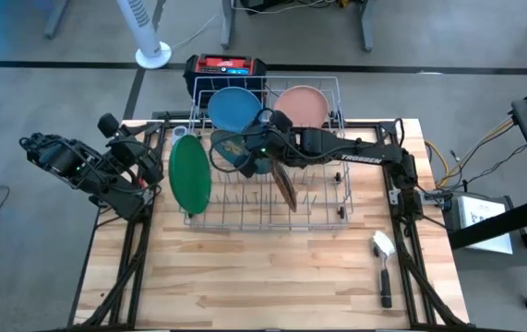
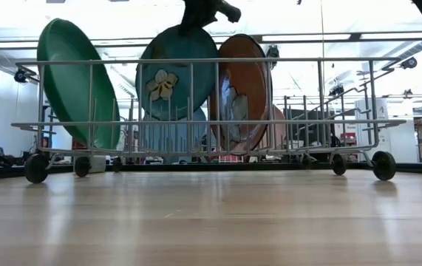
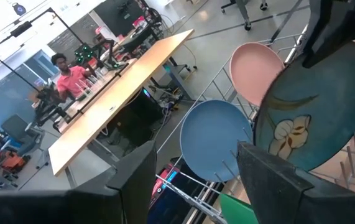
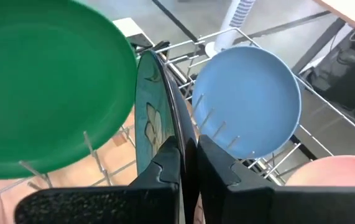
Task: Sort dishes
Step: Adjust the blue floral plate on the right side of the dish rack
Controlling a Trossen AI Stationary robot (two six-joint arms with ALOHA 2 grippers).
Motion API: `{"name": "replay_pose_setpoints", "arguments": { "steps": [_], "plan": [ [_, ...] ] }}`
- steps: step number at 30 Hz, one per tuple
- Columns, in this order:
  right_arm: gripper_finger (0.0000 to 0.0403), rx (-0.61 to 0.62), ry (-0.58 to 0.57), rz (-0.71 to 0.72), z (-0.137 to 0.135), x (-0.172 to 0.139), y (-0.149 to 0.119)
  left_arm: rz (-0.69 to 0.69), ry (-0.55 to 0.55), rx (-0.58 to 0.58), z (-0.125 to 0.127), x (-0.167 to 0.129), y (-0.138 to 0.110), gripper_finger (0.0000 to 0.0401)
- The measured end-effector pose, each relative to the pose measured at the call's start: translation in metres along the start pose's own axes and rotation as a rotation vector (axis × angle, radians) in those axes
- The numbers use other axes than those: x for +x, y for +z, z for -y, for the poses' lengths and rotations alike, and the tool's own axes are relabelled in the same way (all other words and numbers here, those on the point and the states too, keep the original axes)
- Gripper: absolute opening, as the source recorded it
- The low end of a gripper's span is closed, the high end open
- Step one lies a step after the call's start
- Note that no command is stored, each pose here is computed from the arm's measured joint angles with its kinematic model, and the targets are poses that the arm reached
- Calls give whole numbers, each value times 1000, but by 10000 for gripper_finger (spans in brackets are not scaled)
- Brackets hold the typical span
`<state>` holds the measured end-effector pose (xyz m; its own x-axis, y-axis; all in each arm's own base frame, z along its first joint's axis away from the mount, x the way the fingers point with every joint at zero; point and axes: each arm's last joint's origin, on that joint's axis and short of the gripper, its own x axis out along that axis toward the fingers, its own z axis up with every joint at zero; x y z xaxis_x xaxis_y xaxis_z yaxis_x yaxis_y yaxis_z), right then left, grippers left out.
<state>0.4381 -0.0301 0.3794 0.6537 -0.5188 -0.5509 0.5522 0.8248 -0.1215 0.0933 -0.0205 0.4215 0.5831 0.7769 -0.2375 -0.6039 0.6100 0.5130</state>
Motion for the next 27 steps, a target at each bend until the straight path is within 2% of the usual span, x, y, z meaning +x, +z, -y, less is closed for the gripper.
{"name": "replay_pose_setpoints", "arguments": {
  "steps": [5, 8, 12, 16, 22, 27],
  "plan": [
    [8, 79, 1, 32, 5, -9, 6, 0, 0, -2, -1, 0, 0, 211],
    [3, 152, 90, 46, 4, -16, 11, 1, 0, -4, -1, 0, 0, 211],
    [1, 140, 102, 49, 3, -23, 11, 1, -1, -5, -1, 0, -1, 211],
    [1, 141, 39, 65, 7, -21, 12, 1, 0, -8, -2, 0, -1, 211],
    [1, 127, 69, 66, 4, -22, 12, 1, -1, -9, -2, 0, -1, 211],
    [1, 124, 50, 114, 13, -36, 23, 1, -1, -9, -2, 0, -1, 211]
  ]
}}
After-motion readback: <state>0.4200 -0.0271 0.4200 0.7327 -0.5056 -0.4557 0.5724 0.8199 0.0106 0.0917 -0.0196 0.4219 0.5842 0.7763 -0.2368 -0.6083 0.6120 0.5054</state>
